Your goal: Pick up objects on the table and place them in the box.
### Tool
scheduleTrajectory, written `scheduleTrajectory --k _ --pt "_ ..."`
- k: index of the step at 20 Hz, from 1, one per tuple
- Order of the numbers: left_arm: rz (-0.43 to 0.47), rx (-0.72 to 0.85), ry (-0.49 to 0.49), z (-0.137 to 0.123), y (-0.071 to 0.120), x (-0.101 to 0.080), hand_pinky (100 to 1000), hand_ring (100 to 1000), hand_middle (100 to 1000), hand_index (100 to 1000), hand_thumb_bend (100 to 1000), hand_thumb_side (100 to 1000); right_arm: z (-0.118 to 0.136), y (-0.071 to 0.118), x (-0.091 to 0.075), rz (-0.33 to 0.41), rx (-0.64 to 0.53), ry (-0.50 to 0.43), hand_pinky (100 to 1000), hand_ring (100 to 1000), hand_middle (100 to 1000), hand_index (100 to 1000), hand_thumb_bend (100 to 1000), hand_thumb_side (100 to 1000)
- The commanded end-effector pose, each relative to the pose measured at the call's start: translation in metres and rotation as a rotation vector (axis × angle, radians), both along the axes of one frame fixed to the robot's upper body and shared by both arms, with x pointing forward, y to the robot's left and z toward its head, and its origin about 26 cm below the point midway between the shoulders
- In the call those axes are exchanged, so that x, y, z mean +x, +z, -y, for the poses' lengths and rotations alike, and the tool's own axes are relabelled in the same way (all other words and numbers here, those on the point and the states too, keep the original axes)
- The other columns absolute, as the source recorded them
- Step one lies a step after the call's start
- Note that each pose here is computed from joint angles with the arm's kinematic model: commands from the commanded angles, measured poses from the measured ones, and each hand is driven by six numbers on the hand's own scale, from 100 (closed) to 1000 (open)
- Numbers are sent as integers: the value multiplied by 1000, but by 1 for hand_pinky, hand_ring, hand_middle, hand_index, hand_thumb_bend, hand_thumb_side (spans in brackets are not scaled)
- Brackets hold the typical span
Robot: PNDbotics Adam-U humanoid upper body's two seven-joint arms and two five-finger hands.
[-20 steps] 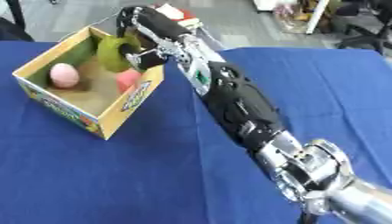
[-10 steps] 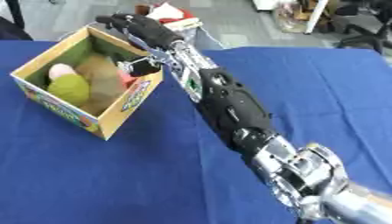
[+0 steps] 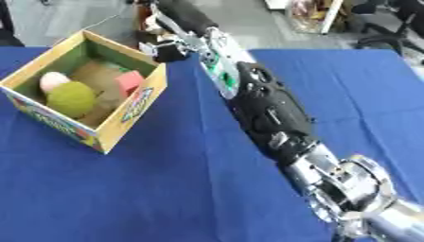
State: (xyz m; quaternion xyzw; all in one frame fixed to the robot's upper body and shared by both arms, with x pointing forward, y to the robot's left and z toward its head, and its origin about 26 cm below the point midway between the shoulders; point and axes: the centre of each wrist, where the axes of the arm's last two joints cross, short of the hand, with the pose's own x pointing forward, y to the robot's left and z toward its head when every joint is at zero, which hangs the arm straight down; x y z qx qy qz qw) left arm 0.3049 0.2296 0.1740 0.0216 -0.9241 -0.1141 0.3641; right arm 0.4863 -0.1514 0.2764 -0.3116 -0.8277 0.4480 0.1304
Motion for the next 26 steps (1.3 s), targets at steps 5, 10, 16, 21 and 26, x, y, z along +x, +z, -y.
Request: scheduleTrajectory --k 5,10,16,21,26 --pt "-12 23 99 -17 -3 -1 459 619 591 743 285 371 31 16 -26 146 111 53 847 796 752 872 100 169" --pt "-55 35 168 -26 -14 -1 471 637 605 744 276 370 52 -8 -46 141 193 77 855 796 748 866 100 282" --pt "-83 46 206 -31 -22 -4 459 623 591 740 277 378 66 -36 -73 49 276 69 864 798 746 861 100 434" --pt "-103 49 224 -35 -29 -6 459 623 592 739 275 380 75 -64 -100 -58 363 80 863 793 738 843 100 461" --pt "-131 70 199 -33 -37 -7 471 631 601 742 276 382 105 -98 -152 -299 489 200 853 781 720 838 100 461"
